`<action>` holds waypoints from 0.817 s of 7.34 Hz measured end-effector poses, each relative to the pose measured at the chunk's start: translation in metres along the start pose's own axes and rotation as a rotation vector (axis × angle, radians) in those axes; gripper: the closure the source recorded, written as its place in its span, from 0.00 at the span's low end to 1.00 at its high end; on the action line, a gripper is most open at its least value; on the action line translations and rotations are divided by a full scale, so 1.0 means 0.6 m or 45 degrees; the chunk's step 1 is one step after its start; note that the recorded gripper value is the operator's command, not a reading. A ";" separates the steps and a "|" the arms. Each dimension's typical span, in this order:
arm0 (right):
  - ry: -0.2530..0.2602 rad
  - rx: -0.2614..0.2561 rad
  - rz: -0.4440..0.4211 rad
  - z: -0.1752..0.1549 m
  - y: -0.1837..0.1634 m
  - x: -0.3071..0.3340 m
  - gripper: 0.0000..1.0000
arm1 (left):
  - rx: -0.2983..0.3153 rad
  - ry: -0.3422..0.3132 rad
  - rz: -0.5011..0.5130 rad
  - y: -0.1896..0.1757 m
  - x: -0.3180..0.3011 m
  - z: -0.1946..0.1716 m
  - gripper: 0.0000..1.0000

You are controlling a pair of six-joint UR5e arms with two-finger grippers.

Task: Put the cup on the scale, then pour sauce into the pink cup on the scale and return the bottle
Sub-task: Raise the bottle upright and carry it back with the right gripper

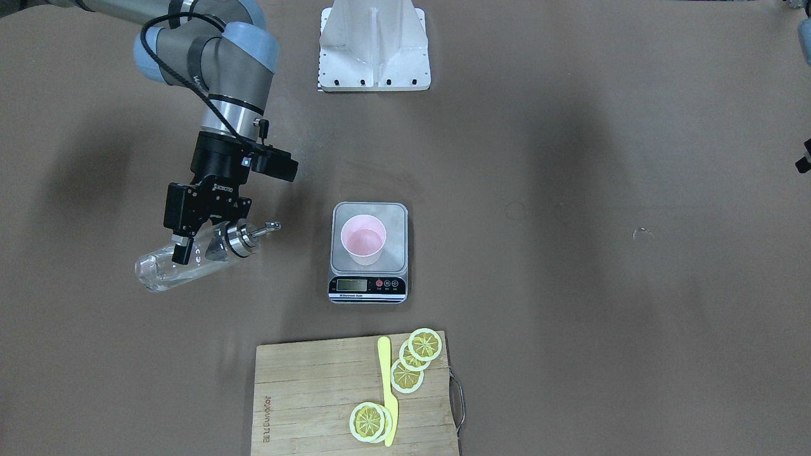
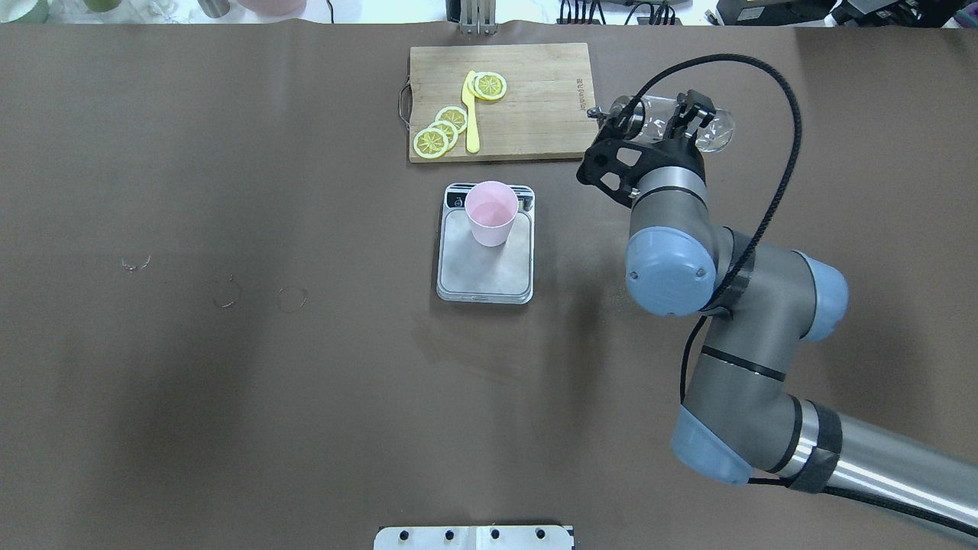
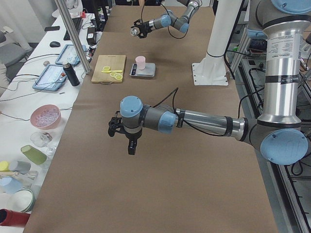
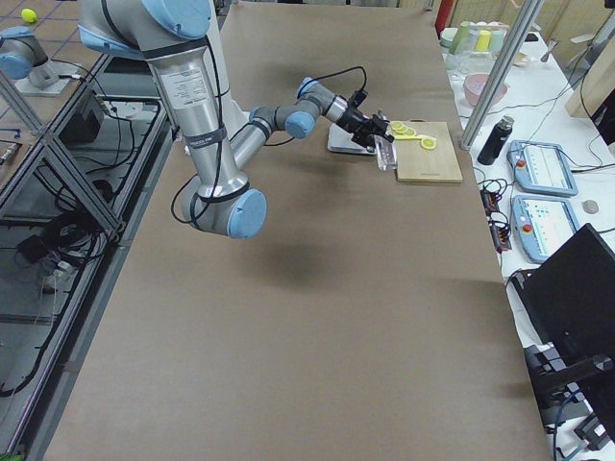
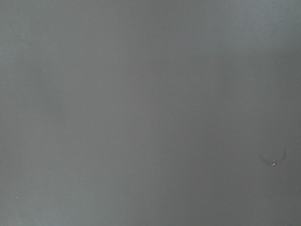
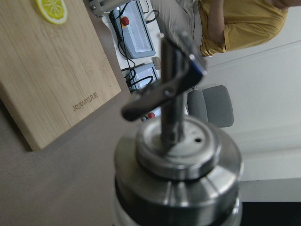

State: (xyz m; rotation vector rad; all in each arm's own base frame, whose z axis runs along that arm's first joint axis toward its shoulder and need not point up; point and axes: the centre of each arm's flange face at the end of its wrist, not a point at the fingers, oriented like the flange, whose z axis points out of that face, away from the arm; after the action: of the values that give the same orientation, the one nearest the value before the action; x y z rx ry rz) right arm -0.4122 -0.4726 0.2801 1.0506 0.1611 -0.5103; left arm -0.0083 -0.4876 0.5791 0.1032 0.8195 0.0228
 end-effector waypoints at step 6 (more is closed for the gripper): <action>-0.210 0.100 0.634 0.009 0.266 0.044 1.00 | -0.004 -0.005 0.001 0.006 -0.002 0.000 0.02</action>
State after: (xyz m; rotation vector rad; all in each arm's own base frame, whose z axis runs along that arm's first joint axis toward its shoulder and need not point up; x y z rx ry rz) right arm -0.3137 -0.4230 0.3989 1.0735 -0.2653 -0.1495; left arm -0.0091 -0.4844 0.5807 0.1007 0.8154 0.0245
